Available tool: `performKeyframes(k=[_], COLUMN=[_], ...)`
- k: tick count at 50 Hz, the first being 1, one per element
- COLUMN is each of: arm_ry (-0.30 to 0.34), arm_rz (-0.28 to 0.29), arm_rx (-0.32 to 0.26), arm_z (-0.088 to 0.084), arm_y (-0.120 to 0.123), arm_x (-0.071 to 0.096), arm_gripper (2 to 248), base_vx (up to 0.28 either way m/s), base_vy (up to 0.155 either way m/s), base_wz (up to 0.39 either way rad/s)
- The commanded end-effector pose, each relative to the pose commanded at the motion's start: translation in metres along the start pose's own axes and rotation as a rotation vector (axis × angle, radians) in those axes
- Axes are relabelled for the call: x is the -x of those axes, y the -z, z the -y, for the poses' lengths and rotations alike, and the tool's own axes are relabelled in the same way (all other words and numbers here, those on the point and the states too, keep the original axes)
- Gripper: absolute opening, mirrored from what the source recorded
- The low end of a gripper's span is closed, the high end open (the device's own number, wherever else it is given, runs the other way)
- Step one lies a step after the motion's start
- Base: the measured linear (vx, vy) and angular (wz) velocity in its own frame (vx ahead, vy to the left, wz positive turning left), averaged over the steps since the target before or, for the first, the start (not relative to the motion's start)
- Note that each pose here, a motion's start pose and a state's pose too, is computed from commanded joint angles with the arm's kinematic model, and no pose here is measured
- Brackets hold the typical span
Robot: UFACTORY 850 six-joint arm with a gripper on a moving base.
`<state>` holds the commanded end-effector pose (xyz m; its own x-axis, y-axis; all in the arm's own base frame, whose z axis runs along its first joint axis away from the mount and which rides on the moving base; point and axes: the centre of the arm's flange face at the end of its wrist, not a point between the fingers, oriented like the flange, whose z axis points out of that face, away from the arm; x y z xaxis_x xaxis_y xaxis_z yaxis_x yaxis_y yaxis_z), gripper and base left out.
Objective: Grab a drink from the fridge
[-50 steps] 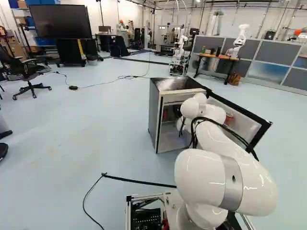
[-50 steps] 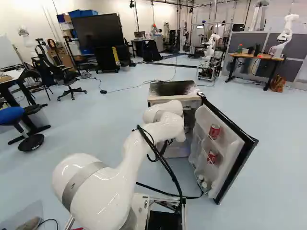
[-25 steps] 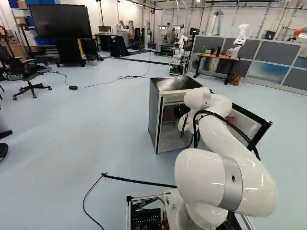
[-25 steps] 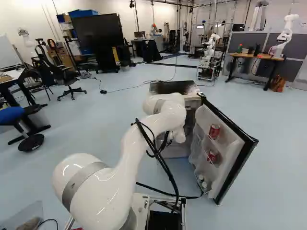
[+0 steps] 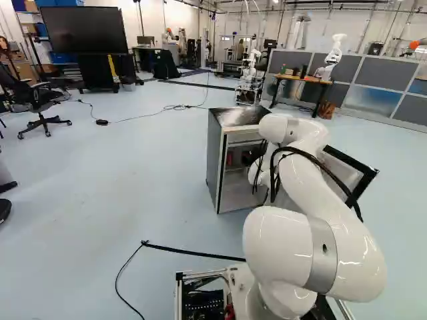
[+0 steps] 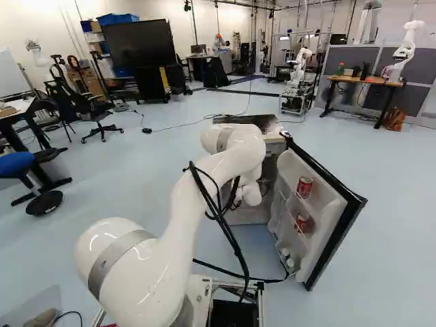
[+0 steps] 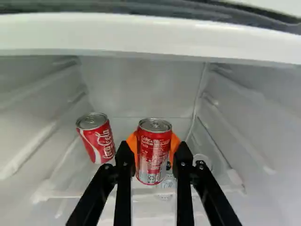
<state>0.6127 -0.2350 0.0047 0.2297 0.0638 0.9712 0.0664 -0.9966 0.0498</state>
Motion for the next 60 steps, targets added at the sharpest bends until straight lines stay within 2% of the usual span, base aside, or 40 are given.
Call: performKeyframes(k=[46,60], arm_ry=[-0.079,-0.101], arm_rz=[-0.005,0.023], arm_rx=[-0.011,-0.013], arm_z=[0.038,0.050], arm_y=[0.090,0.119], arm_x=[-0.026,-0.034], arm_gripper=[89,89], base_vx=[0.000,0.000], base_vy=[0.000,0.000], base_wz=[0.000,0.000])
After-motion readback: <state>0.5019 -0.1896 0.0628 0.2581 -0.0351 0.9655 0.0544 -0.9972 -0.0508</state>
